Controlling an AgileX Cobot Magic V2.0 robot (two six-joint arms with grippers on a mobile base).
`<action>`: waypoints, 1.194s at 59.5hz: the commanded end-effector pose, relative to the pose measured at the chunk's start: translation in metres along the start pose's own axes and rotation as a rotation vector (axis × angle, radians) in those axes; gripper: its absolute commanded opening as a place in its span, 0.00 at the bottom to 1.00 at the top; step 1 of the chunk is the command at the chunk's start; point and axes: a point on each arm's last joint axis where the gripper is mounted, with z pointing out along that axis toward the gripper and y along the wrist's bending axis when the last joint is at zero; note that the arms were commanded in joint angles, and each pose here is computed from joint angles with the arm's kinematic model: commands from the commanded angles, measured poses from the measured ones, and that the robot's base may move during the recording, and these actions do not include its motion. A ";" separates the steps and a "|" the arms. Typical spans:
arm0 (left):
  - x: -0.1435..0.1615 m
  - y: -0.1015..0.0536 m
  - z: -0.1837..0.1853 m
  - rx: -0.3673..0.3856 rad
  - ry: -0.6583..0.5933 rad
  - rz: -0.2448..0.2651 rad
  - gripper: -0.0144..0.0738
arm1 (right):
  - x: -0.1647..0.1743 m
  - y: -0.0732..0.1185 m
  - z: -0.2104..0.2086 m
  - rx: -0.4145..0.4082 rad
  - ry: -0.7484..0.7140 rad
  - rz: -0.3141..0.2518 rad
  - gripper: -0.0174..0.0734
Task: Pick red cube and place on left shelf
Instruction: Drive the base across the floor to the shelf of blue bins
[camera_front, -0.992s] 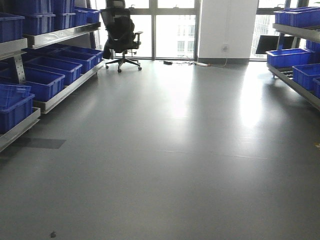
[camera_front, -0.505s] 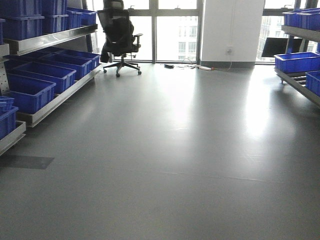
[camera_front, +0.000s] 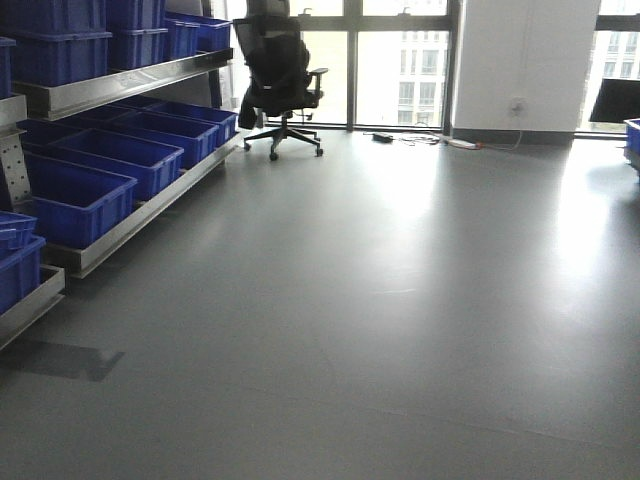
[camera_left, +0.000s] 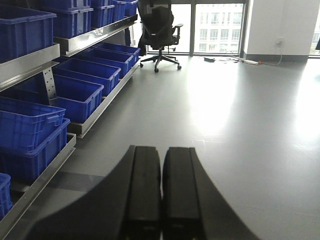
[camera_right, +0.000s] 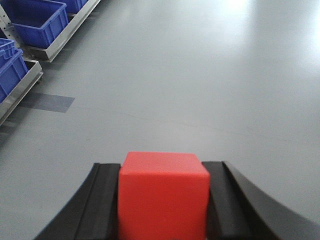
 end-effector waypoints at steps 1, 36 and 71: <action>-0.001 0.000 0.000 0.006 -0.081 -0.004 0.28 | -0.016 0.003 -0.005 -0.018 -0.110 -0.003 0.25; -0.001 0.000 0.000 0.006 -0.081 -0.004 0.28 | -0.016 0.003 -0.005 -0.018 -0.110 -0.003 0.25; -0.001 0.000 0.000 0.006 -0.081 -0.004 0.28 | -0.016 0.003 -0.005 -0.018 -0.110 -0.003 0.25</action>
